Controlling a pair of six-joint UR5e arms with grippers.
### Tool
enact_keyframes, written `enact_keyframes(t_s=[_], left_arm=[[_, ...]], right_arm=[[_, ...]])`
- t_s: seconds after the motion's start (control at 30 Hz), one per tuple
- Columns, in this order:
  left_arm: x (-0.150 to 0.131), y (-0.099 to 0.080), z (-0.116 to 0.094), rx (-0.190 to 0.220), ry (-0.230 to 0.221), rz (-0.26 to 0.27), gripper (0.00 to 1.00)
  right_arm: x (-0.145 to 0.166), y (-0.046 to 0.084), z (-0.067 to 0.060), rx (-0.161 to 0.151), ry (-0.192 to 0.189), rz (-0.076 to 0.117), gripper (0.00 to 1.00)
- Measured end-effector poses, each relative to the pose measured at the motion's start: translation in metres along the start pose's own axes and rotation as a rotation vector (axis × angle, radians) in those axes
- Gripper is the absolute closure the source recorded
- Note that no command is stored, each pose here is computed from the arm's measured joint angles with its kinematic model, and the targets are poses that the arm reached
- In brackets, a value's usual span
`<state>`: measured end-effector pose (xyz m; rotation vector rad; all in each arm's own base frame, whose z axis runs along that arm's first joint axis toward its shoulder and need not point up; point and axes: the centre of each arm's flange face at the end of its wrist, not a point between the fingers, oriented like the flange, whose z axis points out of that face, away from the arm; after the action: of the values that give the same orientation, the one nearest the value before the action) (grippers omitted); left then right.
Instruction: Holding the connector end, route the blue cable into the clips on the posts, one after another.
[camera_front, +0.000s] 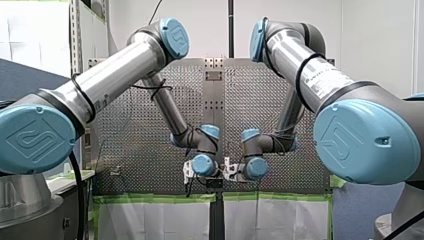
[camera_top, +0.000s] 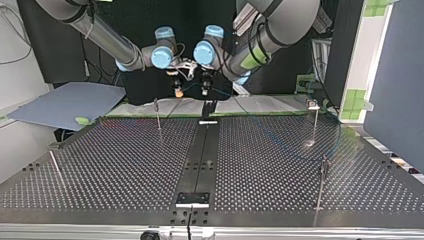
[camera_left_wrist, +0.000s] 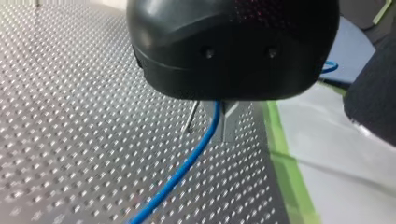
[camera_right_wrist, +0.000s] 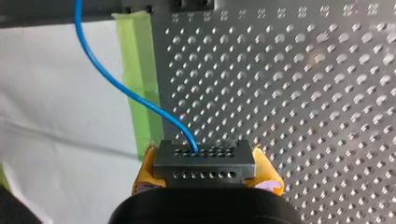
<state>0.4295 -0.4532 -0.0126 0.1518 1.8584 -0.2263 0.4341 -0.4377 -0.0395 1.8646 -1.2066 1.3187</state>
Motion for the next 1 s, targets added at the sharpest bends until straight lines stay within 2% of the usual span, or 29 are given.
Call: enact_keyframes(t_s=[0.1, 0.27, 0.47, 0.7, 0.87, 1.0], left_arm=[[0.014, -0.013, -0.007, 0.036, 0.003, -0.003, 1.00], [0.022, -0.032, -0.017, 0.062, -0.011, -0.012, 1.00], [0.022, -0.038, -0.019, 0.075, -0.032, -0.028, 1.00], [0.023, -0.046, -0.023, 0.093, -0.038, -0.031, 1.00], [0.025, -0.052, -0.027, 0.106, -0.041, -0.045, 1.00], [0.026, -0.057, -0.030, 0.115, -0.045, -0.060, 1.00]], right_arm=[[-0.006, 0.005, -0.005, -0.016, 0.002, 0.001, 1.00], [-0.013, 0.014, -0.010, -0.041, 0.015, 0.006, 1.00], [-0.012, 0.027, -0.019, -0.065, 0.040, 0.015, 1.00], [0.004, 0.045, -0.024, -0.083, 0.096, 0.030, 1.00], [0.003, 0.065, -0.024, -0.106, 0.107, 0.042, 1.00], [-0.003, 0.084, -0.029, -0.111, 0.109, 0.046, 1.00]])
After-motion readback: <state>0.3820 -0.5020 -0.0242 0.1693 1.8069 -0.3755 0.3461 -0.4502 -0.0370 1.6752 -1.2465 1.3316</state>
